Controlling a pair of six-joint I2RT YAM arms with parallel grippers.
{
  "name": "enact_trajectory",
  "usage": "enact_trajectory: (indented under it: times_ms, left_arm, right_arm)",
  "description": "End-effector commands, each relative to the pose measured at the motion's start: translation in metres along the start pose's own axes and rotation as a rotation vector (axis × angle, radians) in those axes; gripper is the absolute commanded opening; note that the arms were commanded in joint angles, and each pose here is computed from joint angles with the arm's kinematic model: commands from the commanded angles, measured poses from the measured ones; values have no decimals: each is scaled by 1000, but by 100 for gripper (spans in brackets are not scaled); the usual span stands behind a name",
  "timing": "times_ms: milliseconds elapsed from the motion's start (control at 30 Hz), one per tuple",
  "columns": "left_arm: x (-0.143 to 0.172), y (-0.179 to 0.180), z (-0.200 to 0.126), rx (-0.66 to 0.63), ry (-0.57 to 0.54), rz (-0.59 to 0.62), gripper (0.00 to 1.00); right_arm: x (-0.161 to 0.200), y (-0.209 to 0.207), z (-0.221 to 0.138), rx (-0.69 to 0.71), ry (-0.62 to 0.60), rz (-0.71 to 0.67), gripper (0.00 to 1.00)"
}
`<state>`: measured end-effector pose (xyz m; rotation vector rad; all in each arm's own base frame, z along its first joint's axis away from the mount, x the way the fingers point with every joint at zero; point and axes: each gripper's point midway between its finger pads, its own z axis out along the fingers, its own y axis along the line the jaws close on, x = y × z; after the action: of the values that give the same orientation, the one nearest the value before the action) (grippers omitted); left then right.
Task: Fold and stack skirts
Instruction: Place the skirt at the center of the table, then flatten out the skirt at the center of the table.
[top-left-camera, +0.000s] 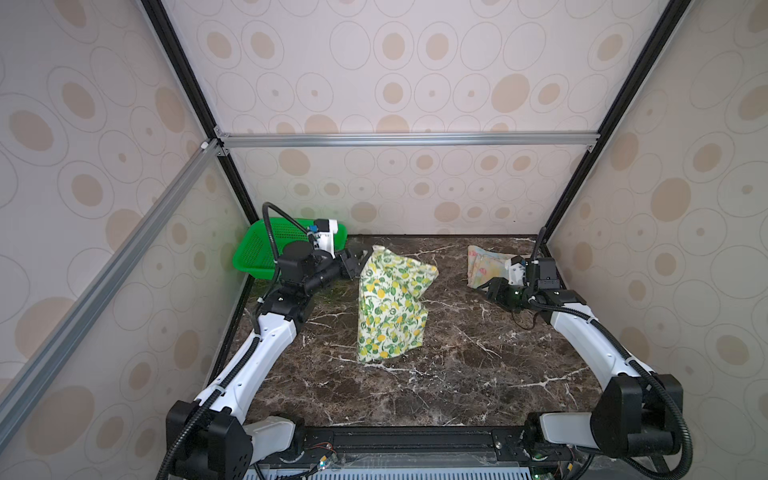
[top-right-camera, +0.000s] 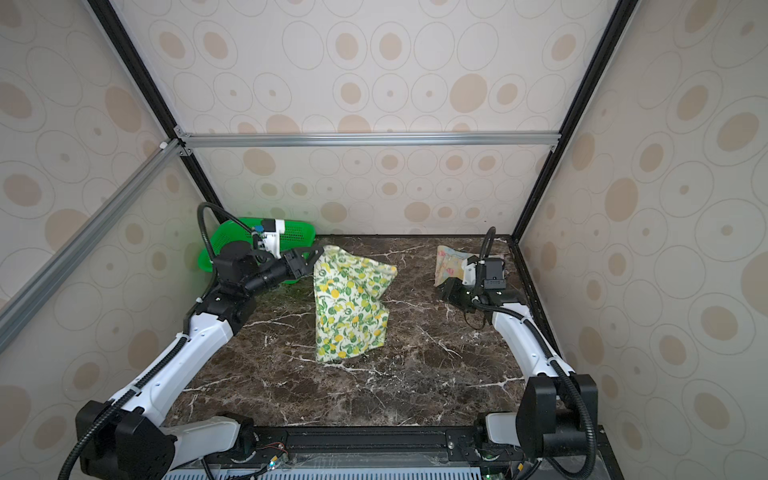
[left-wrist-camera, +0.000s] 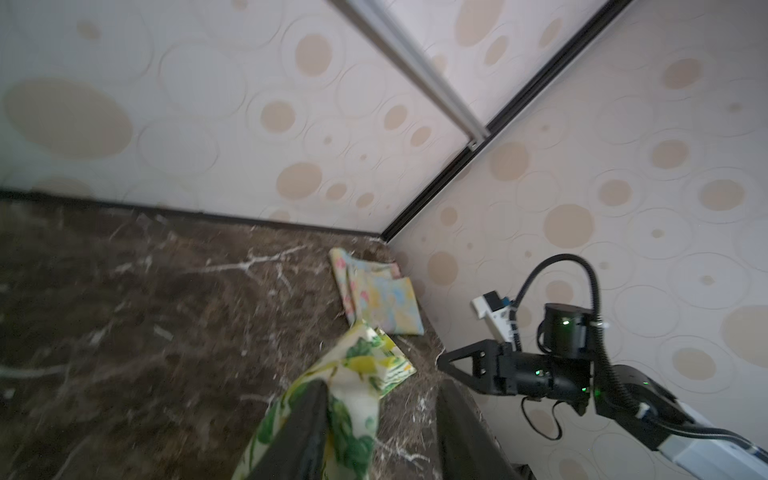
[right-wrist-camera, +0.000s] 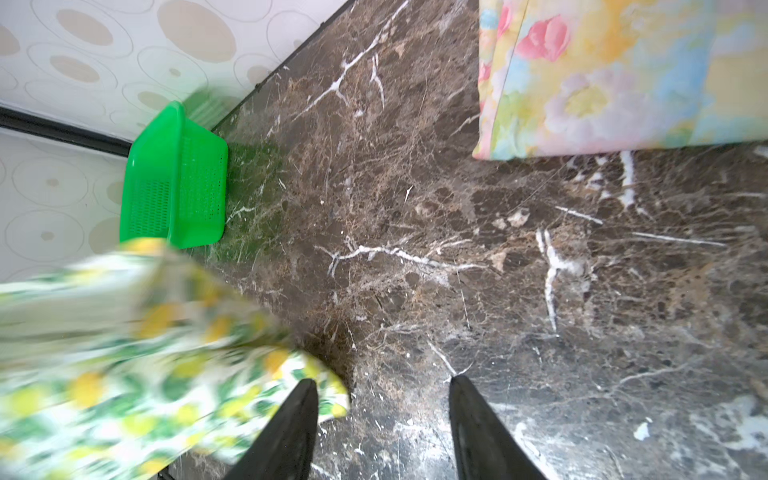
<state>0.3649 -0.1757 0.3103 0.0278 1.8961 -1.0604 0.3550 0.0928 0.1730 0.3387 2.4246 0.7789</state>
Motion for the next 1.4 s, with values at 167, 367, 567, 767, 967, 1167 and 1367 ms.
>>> enact_trajectory:
  times_ms: [167, 367, 567, 767, 967, 1167, 1367]
  left_arm:
    - [52, 84, -37, -395, 45, -36, 84]
    - [134, 106, -48, -411, 195, -179, 78]
    - [200, 118, -69, -472, 316, -247, 74]
    - [244, 125, -88, -513, 437, -278, 73]
    - [253, 126, -80, -501, 468, -279, 72]
    - [271, 132, -69, -532, 546, -245, 66]
    - [272, 142, -66, -577, 516, -239, 58]
  right_arm:
    - [51, 15, 27, 75, 125, -135, 58]
    - [119, 26, 66, 113, 301, -252, 62]
    - [170, 15, 74, 186, 423, -308, 62]
    - [213, 13, 64, 203, 498, -338, 67]
    - [230, 15, 71, 198, 524, -322, 64]
    - [235, 15, 80, 210, 541, -314, 57]
    - [241, 18, 85, 198, 554, -301, 53]
